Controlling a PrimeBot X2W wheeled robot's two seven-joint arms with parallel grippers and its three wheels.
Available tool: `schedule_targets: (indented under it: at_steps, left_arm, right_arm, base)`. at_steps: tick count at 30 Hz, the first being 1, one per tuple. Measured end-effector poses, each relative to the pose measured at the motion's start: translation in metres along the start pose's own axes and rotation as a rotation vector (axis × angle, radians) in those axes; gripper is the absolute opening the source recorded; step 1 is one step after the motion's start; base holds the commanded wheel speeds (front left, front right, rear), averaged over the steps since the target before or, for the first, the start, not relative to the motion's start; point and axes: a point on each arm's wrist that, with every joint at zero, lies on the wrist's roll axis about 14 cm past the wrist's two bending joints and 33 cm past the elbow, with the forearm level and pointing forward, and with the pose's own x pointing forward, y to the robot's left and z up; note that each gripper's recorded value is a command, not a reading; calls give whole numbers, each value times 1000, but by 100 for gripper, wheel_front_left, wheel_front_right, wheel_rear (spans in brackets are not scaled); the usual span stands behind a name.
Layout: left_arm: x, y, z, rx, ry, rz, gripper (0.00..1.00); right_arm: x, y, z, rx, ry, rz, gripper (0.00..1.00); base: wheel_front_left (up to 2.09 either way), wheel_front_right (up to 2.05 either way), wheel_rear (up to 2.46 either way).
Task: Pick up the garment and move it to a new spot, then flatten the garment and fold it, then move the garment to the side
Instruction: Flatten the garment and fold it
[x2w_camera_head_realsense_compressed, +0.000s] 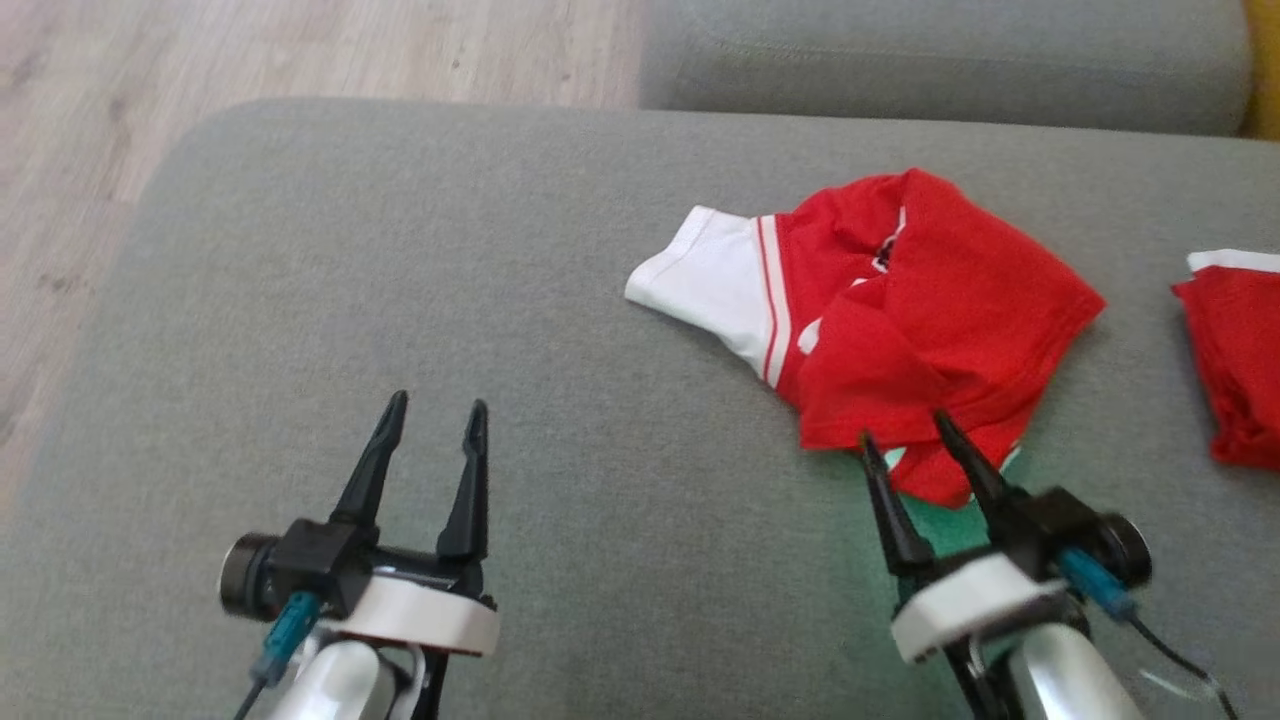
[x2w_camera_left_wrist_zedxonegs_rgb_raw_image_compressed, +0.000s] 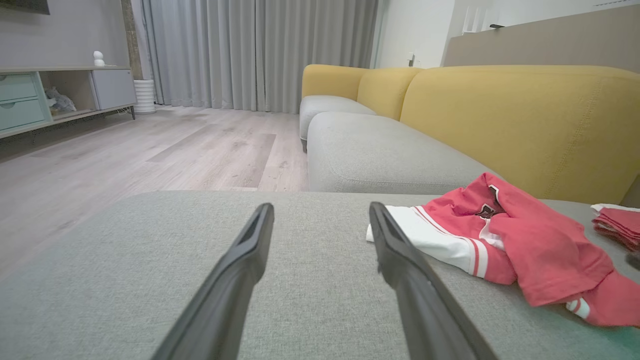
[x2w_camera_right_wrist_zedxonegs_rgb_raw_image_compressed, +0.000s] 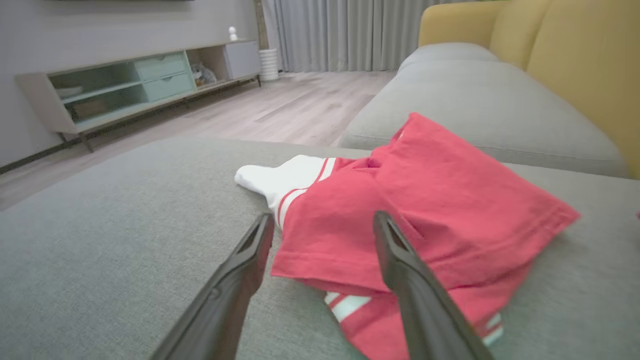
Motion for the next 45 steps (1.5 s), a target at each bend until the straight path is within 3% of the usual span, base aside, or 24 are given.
schedule_targets:
  at_steps: [11,20,21,22,23,30,35,41,45]
  left_arm:
    - [-2,16,-13,-23,33,59,100]
    - [1,29,-10,-13,26,94,100]
    - [2,29,-10,-13,24,96,100]
    - [3,28,-9,-14,22,97,100]
    - [3,27,-9,-13,20,93,100]
    - [6,27,-7,-9,12,85,100]
    - [10,17,-2,-11,-7,52,100]
    - [15,2,2,-18,-23,6,100]
    - [17,-7,1,-20,-22,-21,100]
  right_arm:
    - [41,24,-44,-221,206,148,100]
    - [53,22,-68,-264,293,170,100]
    - [54,22,-69,-264,299,171,82]
    - [54,22,-70,-264,301,171,15]
    - [55,21,-70,-264,300,170,0]
    - [57,9,-55,-258,249,129,0]
    - [57,-10,-19,-218,138,49,0]
    - [41,-82,41,-189,-8,-192,0]
    - [16,-147,53,-207,11,-368,0]
  base:
    - [0,0,0]
    - [0,0,0]
    - [0,0,0]
    - [0,0,0]
    - [0,0,0]
    - [0,0,0]
    - [0,0,0]
    - [0,0,0]
    - [0,0,0]
